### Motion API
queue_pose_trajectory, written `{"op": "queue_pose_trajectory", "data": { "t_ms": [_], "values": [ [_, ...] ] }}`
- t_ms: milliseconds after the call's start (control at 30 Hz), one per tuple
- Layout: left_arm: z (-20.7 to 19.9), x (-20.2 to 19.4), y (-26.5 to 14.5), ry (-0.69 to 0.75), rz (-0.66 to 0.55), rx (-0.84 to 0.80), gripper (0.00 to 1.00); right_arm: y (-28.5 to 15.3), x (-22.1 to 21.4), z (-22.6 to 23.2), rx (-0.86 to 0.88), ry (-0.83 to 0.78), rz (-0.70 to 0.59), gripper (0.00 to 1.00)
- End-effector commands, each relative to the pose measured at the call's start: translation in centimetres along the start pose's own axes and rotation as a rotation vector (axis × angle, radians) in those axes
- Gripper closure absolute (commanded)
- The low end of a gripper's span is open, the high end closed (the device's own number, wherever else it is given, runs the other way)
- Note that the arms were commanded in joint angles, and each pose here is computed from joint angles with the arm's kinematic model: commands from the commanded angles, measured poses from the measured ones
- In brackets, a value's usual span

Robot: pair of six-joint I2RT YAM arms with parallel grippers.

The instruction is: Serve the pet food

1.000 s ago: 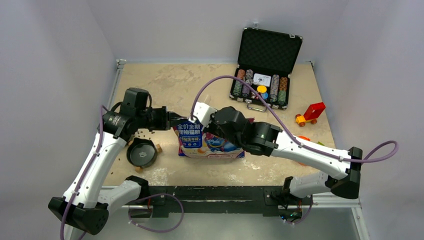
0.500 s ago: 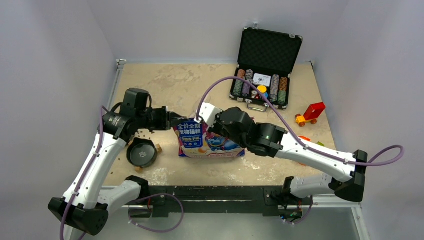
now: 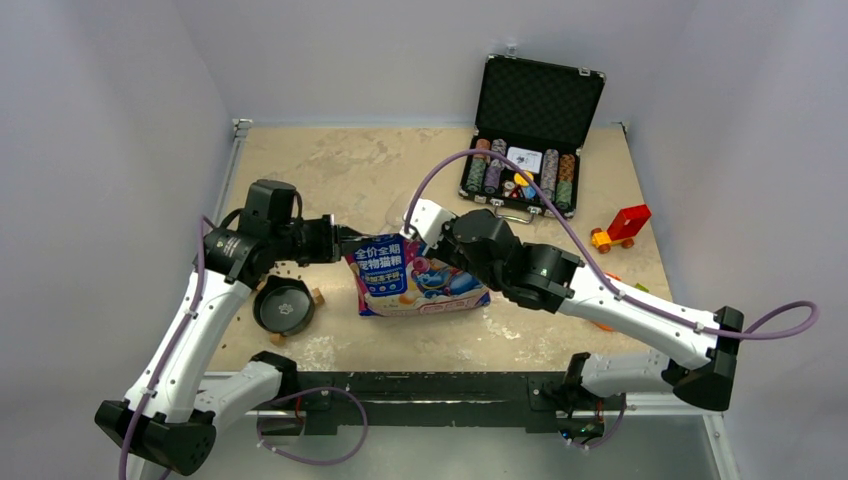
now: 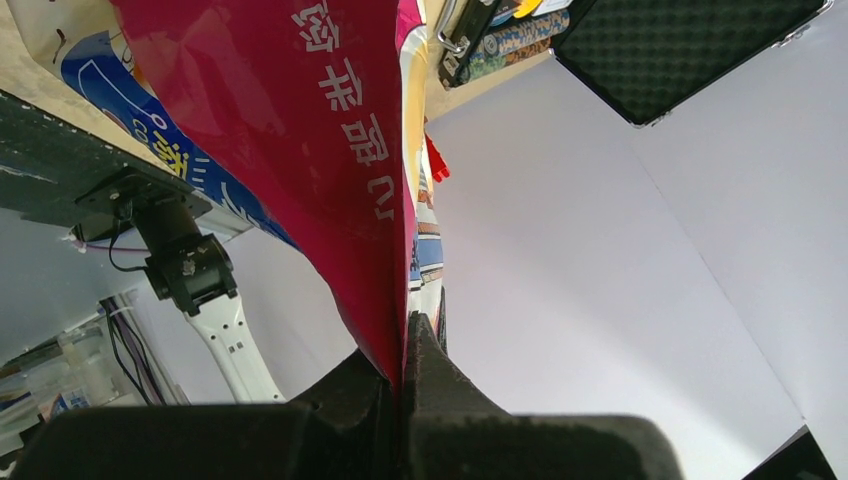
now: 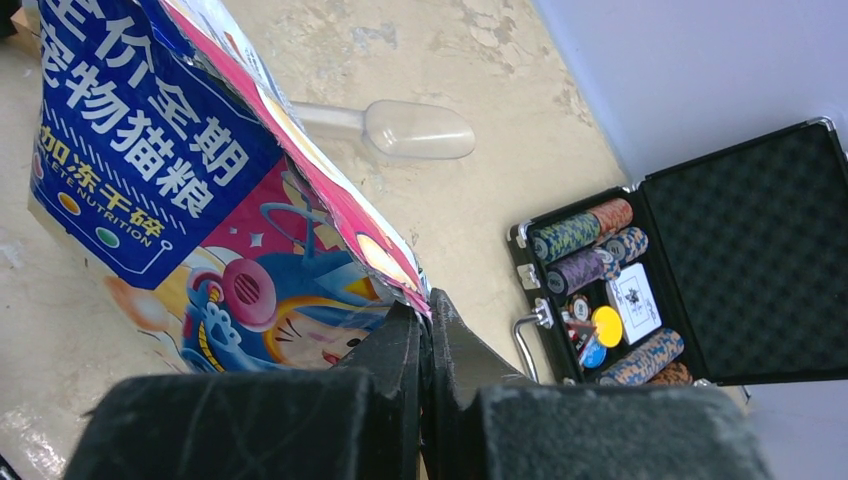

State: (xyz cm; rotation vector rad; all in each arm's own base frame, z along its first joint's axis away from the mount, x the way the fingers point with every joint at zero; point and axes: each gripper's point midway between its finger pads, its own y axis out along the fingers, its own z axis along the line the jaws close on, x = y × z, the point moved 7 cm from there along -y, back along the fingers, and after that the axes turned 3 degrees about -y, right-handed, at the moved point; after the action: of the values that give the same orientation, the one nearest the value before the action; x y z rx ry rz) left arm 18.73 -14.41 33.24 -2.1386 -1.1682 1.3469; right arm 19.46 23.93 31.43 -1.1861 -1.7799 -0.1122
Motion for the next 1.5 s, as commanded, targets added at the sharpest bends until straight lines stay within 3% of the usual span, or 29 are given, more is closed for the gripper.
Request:
{"op": "queue_pose_trajectory", "data": {
  "t_ms": [0,167,333,433,533,733,867,1000,1167,1233,1467],
  "values": [
    [0.7,-0.1,-2.6,-0.002,-0.037,-0.049,1.00,-3.7,-3.9,-7.1,-0.406,0.009,0.225,1.00],
    [0.6,0.1,-2.1,-0.013,-0.029,-0.058,1.00,-4.3,-5.0,-8.1,-0.449,0.006,0.263,1.00],
    [0.4,-0.3,-2.4,0.010,-0.023,-0.037,1.00,-4.9,-6.0,-8.3,-0.478,-0.008,0.284,0.88],
    [0.6,-0.1,-2.4,0.001,-0.025,-0.045,1.00,-4.9,-6.4,-8.4,-0.490,-0.008,0.302,0.89],
    [0.6,0.1,-2.0,-0.007,-0.022,-0.047,1.00,-4.9,-6.6,-8.6,-0.494,-0.005,0.305,1.00],
    [0.8,-0.1,-2.4,0.010,-0.028,-0.019,1.00,-6.4,-6.5,-9.2,-0.503,0.063,0.276,1.00],
    [0.9,0.1,-2.2,-0.008,-0.030,-0.037,1.00,-6.6,-7.8,-9.5,-0.531,0.050,0.332,1.00],
    [0.5,-0.2,-2.2,0.002,-0.017,-0.036,1.00,-6.6,-8.7,-9.4,-0.549,0.022,0.332,0.89],
    [0.7,-0.1,-2.3,0.011,-0.031,-0.026,1.00,-7.5,-8.8,-9.6,-0.559,0.041,0.341,0.90],
    [0.8,0.1,-2.2,0.001,-0.030,-0.034,1.00,-7.5,-9.0,-9.5,-0.557,0.030,0.347,1.00],
    [0.4,-0.2,-2.3,0.020,-0.029,-0.029,1.00,-8.3,-9.0,-10.0,-0.562,0.085,0.313,1.00]
  ]
}}
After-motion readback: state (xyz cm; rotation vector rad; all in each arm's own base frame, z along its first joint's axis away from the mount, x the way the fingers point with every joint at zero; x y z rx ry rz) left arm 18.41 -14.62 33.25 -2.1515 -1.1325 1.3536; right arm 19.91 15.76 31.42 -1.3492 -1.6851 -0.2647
